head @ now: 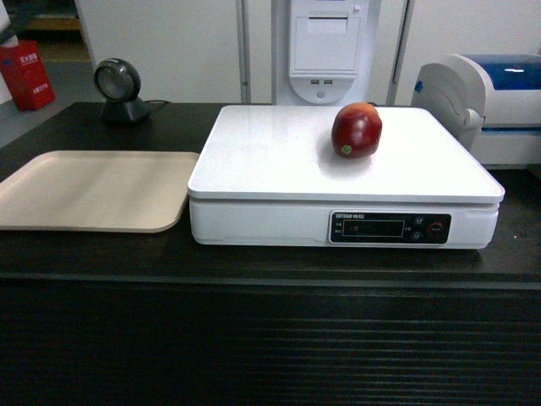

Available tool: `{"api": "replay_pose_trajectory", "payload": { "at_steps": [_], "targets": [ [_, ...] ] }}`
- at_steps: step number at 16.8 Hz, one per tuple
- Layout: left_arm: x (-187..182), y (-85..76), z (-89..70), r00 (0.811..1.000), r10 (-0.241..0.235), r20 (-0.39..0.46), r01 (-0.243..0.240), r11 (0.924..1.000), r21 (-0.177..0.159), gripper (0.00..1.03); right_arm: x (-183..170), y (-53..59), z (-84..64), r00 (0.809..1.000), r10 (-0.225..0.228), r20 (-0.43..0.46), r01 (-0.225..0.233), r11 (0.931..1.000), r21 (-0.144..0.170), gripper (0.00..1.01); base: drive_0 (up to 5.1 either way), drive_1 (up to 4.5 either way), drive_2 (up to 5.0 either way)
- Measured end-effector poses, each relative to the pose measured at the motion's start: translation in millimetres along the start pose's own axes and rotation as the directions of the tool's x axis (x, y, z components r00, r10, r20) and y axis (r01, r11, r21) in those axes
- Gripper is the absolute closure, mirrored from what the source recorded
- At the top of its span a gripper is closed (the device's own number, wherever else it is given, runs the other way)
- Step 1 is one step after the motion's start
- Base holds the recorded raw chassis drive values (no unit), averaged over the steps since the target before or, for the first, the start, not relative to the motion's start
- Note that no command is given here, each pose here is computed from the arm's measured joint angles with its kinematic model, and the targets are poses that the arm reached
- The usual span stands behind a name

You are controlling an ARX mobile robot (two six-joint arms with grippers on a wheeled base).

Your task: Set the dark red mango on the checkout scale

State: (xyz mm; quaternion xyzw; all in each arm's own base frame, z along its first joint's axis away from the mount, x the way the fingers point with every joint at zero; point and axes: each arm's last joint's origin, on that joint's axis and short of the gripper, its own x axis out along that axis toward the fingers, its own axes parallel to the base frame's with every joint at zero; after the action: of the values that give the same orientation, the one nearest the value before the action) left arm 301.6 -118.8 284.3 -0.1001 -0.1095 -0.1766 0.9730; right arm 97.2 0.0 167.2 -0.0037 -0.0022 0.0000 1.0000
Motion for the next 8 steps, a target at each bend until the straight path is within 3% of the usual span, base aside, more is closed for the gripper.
{"api": "replay_pose_trajectory", "payload": {
  "at_steps": [3,4,5,6,7,8],
  "targets": [
    [-51.7,33.0,-10.2,0.994,0.101,-0.052,-0.1,0.9948,0.018,0.05,0.0,0.0,0.0,1.0,0.0,0.0,0.0,1.0,0.0,0.03,0.0,0.0,0.0],
    [-61.7,38.7,-6.8,0.991,0.126,-0.037,-0.126,0.9919,0.017,0.05,0.0,0.0,0.0,1.0,0.0,0.0,0.0,1.0,0.0,0.03,0.0,0.0,0.0],
    [-72.1,43.5,-0.4,0.974,0.214,-0.07,-0.21,0.9762,0.053,0.09,0.0,0.0,0.0,1.0,0.0,0.0,0.0,1.0,0.0,0.03,0.0,0.0,0.0],
    [-89.3,52.5,4.2,0.943,0.312,-0.112,-0.298,0.9465,0.124,0.2,0.0,0.0,0.0,1.0,0.0,0.0,0.0,1.0,0.0,0.03,0.0,0.0,0.0],
    [-110.1,60.1,-0.1,0.923,0.356,-0.147,-0.331,0.9277,0.173,0.31,0.0,0.0,0.0,1.0,0.0,0.0,0.0,1.0,0.0,0.03,0.0,0.0,0.0],
    [-126.0,64.6,-9.7,0.91,0.382,-0.164,-0.349,0.9162,0.197,0.42,0.0,0.0,0.0,1.0,0.0,0.0,0.0,1.0,0.0,0.03,0.0,0.0,0.0]
  ]
}}
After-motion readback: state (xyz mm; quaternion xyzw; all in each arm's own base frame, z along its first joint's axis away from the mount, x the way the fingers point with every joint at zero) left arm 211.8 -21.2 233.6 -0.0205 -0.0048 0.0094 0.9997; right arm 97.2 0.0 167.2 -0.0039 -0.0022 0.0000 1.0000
